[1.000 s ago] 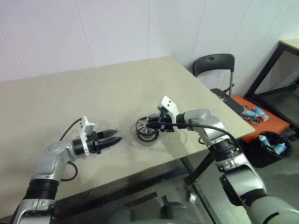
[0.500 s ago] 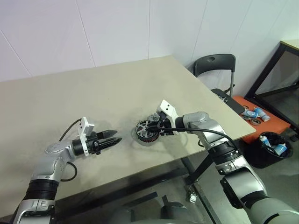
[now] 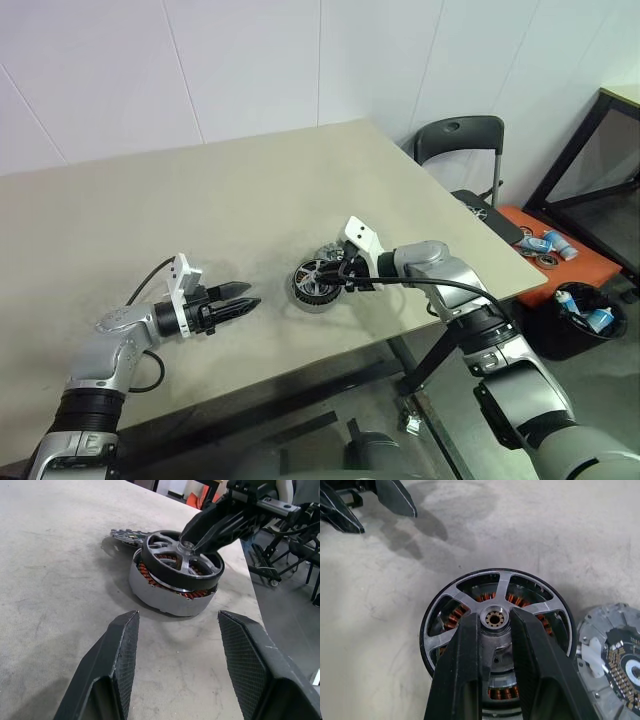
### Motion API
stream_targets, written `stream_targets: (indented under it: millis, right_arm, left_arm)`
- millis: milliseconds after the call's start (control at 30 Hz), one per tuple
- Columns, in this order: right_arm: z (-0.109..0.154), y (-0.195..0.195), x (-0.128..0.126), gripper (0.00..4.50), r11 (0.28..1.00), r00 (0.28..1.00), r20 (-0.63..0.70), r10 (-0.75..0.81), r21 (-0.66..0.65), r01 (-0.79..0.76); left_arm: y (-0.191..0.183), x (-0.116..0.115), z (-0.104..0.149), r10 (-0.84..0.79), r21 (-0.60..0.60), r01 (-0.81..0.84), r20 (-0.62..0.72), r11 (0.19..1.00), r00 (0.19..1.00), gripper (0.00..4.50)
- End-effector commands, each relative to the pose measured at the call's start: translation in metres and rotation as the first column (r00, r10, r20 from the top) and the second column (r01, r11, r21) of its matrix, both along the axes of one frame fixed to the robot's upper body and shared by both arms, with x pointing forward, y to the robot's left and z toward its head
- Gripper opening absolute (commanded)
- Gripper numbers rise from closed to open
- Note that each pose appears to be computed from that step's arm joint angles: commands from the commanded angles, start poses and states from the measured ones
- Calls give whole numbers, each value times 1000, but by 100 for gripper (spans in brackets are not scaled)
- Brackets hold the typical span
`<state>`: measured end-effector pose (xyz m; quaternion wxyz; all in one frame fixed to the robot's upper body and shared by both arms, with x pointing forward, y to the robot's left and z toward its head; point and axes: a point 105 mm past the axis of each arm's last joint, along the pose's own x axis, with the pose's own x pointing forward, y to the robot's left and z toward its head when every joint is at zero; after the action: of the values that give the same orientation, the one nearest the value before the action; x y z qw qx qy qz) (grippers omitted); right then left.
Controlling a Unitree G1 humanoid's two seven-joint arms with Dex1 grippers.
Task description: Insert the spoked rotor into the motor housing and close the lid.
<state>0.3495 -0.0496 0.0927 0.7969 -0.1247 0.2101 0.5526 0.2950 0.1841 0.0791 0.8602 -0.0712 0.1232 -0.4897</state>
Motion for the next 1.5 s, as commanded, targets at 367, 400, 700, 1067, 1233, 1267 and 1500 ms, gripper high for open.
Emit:
stream_targets:
  millis: [367,400,700,1067,1233,1267,1500]
  right_arm:
    - [-2,7,-1,48,999,998,62,22,-29,-20]
    - [-2,8,1,48,1000,998,64,15,-25,-13]
    - [-1,8,14,48,999,995,87,-40,-17,41]
    - [-11,0,4,48,997,997,71,18,-71,-13]
    - [-26,-12,17,48,985,990,131,-45,-160,66]
    - [-25,-9,20,48,986,990,128,-65,-146,83]
    - [-15,7,16,48,995,992,122,-29,-96,41]
  left_arm:
    - [0,6,8,-12,-1,12,40,1000,999,266]
    - [0,6,8,-12,-1,12,39,1000,999,266]
    - [3,9,5,-8,-1,8,37,1000,999,266]
    - [6,12,1,-1,-2,2,40,1000,999,266]
    - [9,13,0,2,-2,-2,39,1000,999,266]
    - [9,13,0,2,-2,-2,39,1000,999,266]
    - [7,12,-4,2,-1,-2,40,1000,999,266]
